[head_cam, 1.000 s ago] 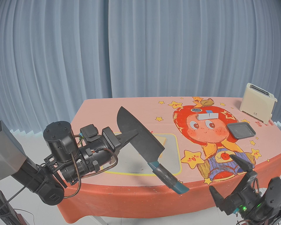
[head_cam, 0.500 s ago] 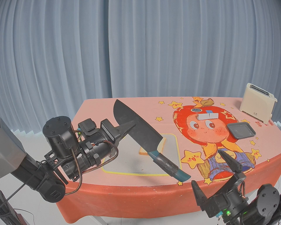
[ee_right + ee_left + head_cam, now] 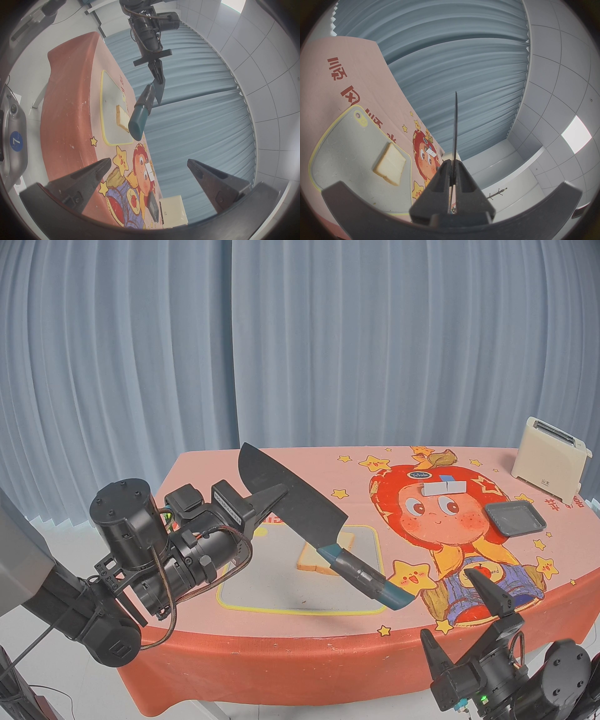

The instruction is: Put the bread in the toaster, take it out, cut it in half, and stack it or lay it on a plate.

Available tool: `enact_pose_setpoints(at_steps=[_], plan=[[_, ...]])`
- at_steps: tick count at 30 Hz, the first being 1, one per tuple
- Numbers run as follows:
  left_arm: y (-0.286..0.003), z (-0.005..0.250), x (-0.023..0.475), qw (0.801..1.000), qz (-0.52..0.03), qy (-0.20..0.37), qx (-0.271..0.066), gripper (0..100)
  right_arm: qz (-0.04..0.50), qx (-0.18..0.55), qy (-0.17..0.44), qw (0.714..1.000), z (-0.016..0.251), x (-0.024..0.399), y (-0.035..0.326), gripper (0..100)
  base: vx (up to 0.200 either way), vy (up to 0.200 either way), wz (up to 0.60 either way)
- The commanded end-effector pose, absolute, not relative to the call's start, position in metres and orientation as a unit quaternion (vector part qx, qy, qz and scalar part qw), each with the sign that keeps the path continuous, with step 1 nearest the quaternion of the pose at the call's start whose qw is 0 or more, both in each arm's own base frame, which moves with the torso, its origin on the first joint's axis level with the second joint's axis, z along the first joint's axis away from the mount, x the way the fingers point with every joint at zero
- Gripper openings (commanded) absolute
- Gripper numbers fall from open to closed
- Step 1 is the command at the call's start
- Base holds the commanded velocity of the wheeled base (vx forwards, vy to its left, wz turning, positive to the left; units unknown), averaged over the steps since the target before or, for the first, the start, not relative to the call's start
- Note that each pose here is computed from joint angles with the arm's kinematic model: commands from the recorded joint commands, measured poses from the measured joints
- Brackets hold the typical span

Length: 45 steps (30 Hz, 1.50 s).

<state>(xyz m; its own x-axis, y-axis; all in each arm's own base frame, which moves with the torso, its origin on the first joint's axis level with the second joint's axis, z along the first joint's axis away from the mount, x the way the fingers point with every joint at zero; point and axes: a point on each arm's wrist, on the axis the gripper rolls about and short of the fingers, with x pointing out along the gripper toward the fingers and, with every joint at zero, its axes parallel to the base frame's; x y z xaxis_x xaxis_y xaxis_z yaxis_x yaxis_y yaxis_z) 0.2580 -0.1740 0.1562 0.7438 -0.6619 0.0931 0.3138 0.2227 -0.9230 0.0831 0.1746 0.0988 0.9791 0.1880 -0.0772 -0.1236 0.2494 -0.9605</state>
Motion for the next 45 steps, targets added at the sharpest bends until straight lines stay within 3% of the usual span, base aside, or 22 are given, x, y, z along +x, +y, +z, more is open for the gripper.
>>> enact_pose_setpoints(at_steps=[1,25,34,45], plan=[[-0.174,0.158,0.259,0.765,-0.32,0.158,-0.536,0,0.108,-0.598,-0.037,0.793,0.101,0.083,0.177,100,0.0,0.0,0.0],[-0.175,0.166,0.261,0.767,-0.313,0.134,-0.544,0,0.155,-0.579,-0.105,0.794,0.117,0.101,0.207,100,0.0,0.0,0.0],[-0.177,0.166,0.263,0.768,-0.308,0.131,-0.546,0,0.141,-0.574,-0.116,0.798,0.124,0.115,0.221,100,0.0,0.0,0.0],[-0.176,0.167,0.263,0.768,-0.308,0.13,-0.547,0,0.132,-0.603,-0.134,0.775,0.116,0.146,0.257,100,0.0,0.0,0.0]])
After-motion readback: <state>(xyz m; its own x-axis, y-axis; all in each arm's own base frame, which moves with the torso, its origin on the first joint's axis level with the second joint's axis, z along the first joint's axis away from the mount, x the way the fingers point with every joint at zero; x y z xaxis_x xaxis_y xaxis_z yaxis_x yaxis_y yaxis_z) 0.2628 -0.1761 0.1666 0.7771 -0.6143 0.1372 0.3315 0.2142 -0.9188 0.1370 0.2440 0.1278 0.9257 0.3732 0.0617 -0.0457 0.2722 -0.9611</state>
